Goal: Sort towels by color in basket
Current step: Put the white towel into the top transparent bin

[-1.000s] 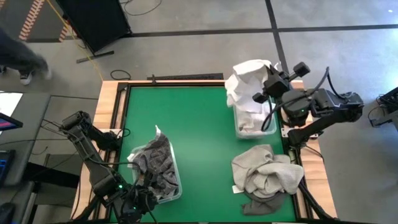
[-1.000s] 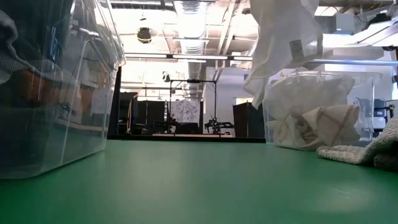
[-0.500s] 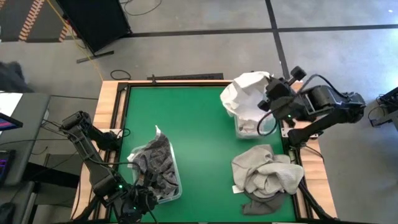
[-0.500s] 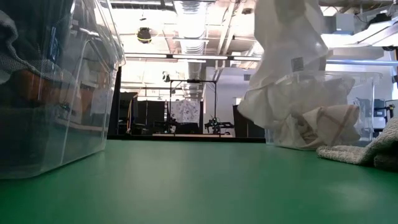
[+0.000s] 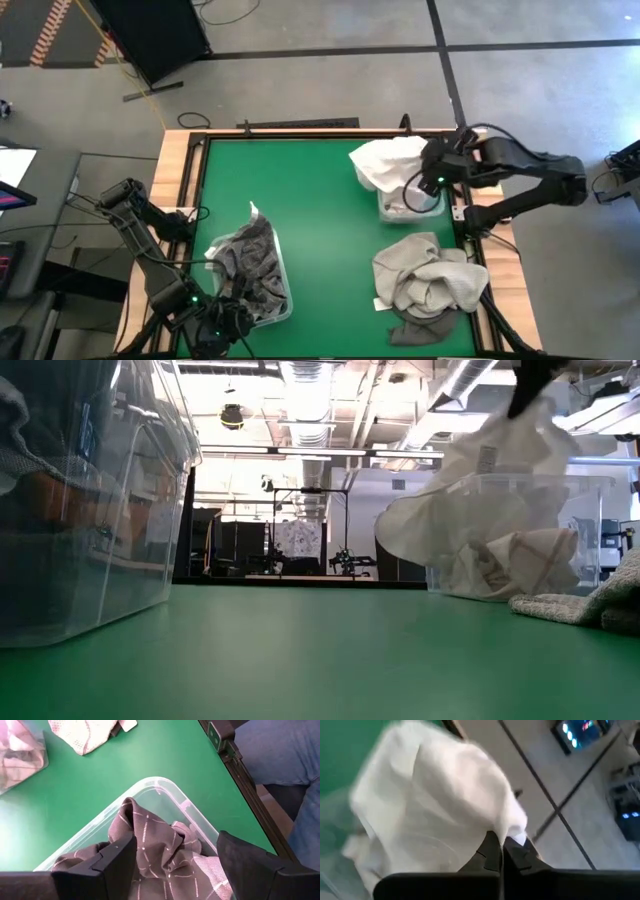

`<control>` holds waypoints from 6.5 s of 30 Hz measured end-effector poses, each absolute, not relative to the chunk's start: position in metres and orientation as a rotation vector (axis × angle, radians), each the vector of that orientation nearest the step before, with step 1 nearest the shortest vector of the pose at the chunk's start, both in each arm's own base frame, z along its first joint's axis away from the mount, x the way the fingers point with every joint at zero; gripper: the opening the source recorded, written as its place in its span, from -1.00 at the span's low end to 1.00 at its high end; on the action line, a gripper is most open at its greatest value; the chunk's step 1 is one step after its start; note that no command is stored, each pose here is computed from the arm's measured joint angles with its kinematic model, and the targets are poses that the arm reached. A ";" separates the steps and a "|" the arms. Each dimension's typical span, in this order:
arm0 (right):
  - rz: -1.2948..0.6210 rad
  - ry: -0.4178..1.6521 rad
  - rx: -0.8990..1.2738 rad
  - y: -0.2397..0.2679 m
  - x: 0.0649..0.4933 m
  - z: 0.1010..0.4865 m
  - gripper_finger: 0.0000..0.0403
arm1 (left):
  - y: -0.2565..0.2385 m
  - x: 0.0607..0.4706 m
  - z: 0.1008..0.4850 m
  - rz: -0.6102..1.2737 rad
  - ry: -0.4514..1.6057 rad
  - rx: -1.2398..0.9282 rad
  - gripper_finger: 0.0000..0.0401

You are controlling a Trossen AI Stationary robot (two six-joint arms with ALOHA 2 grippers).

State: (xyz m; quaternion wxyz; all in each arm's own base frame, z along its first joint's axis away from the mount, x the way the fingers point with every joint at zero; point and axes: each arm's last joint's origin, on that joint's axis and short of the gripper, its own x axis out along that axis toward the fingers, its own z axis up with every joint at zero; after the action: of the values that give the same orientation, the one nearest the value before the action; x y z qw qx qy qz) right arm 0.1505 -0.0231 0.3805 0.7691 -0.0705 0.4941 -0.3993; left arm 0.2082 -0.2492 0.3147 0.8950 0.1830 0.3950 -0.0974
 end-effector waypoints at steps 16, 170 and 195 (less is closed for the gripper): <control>-0.679 1.240 0.127 -0.091 0.183 0.262 -0.92 | -0.249 0.208 0.315 -0.202 0.819 0.379 0.31; -0.315 0.880 0.211 -0.079 0.162 0.254 0.26 | -0.246 0.211 0.314 -0.184 0.830 0.366 0.31; -0.314 0.622 0.075 -0.098 0.207 0.258 0.26 | -0.246 0.211 0.314 -0.183 0.829 0.367 0.31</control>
State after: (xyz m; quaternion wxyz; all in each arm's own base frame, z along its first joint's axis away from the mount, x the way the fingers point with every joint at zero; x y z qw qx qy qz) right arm 0.2070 -0.0984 0.2577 0.9393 0.0368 0.3045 -0.1538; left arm 0.2108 -0.2459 0.3143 0.8949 0.1772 0.4000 -0.0885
